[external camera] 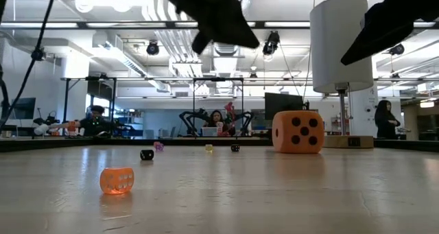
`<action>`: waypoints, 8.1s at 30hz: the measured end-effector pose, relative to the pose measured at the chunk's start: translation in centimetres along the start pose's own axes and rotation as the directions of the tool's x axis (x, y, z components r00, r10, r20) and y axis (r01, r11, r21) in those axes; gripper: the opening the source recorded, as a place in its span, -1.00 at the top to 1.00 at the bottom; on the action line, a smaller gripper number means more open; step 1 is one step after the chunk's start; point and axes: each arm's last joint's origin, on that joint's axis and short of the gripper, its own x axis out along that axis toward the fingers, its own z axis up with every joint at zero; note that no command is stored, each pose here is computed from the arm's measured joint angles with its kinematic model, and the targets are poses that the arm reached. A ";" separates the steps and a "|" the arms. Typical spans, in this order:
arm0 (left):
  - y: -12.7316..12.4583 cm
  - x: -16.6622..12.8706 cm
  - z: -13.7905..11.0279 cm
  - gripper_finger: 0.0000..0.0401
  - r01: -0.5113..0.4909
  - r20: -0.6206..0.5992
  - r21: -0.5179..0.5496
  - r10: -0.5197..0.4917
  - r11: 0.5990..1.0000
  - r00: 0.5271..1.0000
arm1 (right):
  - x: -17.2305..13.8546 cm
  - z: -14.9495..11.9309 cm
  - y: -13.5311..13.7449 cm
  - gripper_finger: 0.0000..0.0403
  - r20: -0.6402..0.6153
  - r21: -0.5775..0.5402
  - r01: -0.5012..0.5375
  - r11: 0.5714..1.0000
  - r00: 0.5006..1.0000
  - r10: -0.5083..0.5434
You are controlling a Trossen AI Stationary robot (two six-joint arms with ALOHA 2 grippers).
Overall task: Pick & Place Dice
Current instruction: Put the large orange die into the blue bin
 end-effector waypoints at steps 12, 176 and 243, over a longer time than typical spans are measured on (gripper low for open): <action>-1.1 -5.0 1.2 0.93 0.040 -0.001 0.132 -0.040 0.990 0.999 | 0.9 2.7 -3.6 -0.99 -0.064 0.035 0.012 0.999 0.998 -0.010; 0.0 -11.5 -2.5 0.93 -0.090 0.061 0.139 0.083 0.986 0.995 | 9.6 6.5 -19.9 -0.99 -0.347 -0.186 -0.253 0.949 0.921 0.178; 0.0 -11.5 -2.5 0.93 -0.090 0.061 0.139 0.083 0.986 0.995 | 8.4 6.8 -19.9 -0.99 -0.302 -0.278 -0.230 0.933 0.943 0.142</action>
